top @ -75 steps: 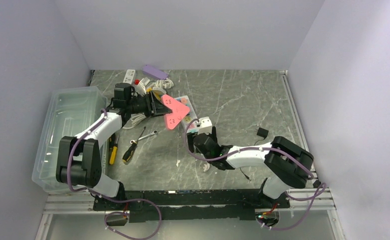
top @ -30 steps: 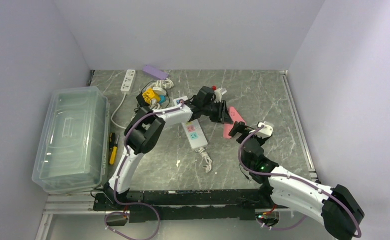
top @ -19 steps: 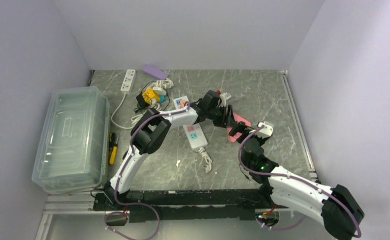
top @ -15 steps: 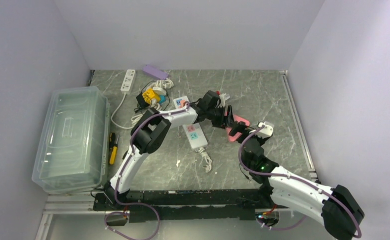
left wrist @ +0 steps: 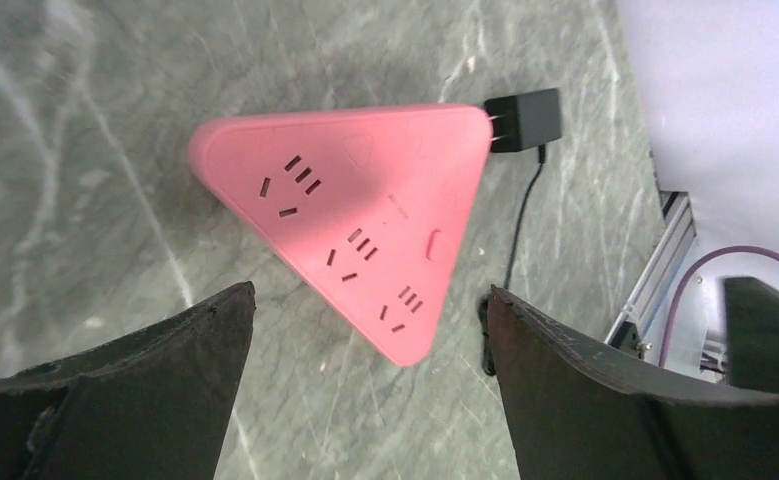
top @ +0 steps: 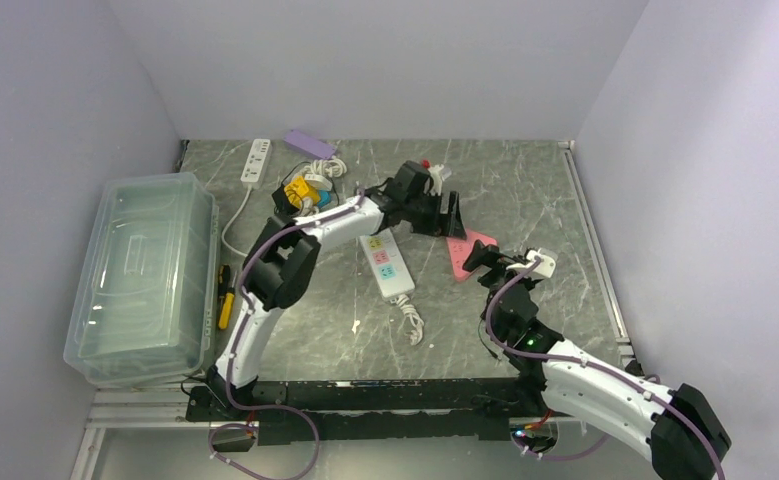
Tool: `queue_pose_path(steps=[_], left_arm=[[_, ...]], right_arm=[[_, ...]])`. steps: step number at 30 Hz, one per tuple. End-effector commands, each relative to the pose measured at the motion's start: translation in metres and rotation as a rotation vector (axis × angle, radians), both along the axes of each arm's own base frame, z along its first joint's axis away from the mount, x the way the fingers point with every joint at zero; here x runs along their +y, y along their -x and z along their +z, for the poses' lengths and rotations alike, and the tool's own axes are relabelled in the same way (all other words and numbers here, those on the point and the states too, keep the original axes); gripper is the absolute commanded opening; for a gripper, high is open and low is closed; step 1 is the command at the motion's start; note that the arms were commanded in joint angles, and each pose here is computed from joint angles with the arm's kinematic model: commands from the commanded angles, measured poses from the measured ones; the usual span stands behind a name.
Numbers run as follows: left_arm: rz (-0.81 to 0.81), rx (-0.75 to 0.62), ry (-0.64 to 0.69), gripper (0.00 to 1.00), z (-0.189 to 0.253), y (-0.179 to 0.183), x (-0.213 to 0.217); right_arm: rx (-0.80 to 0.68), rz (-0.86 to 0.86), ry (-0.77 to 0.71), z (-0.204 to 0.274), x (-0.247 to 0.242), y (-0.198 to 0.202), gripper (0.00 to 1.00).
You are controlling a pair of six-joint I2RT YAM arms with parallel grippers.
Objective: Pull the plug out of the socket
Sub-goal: Place the plug at the center of the board.
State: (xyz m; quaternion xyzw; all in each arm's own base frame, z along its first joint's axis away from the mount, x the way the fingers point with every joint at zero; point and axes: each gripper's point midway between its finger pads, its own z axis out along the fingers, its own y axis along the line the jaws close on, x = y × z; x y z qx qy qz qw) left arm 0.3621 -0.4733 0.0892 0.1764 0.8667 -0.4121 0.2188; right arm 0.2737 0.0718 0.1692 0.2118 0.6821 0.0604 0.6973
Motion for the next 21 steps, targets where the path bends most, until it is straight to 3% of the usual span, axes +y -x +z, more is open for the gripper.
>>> queue_pose_path(steps=[1,6,9,14,21], left_arm=[[0.025,-0.165,0.072,0.9,0.097,-0.01,0.023],[0.083,-0.208,0.036,0.9,0.128,-0.004,0.084],[0.139,-0.168,0.028,0.9,0.134,-0.002,0.132],[0.225,-0.159,0.009,0.91,0.132,0.006,0.204],[0.349,-0.145,-0.004,0.92,0.105,0.001,0.247]], right_arm=[[-0.044,0.014,-0.016,0.012,0.002,-0.002,1.0],[-0.038,0.153,0.034,0.014,0.031,-0.01,1.0],[-0.018,0.263,0.059,0.013,0.055,-0.017,0.99],[0.049,0.501,0.125,0.009,0.111,-0.031,0.9],[0.225,0.688,0.169,-0.006,0.178,-0.063,0.82]])
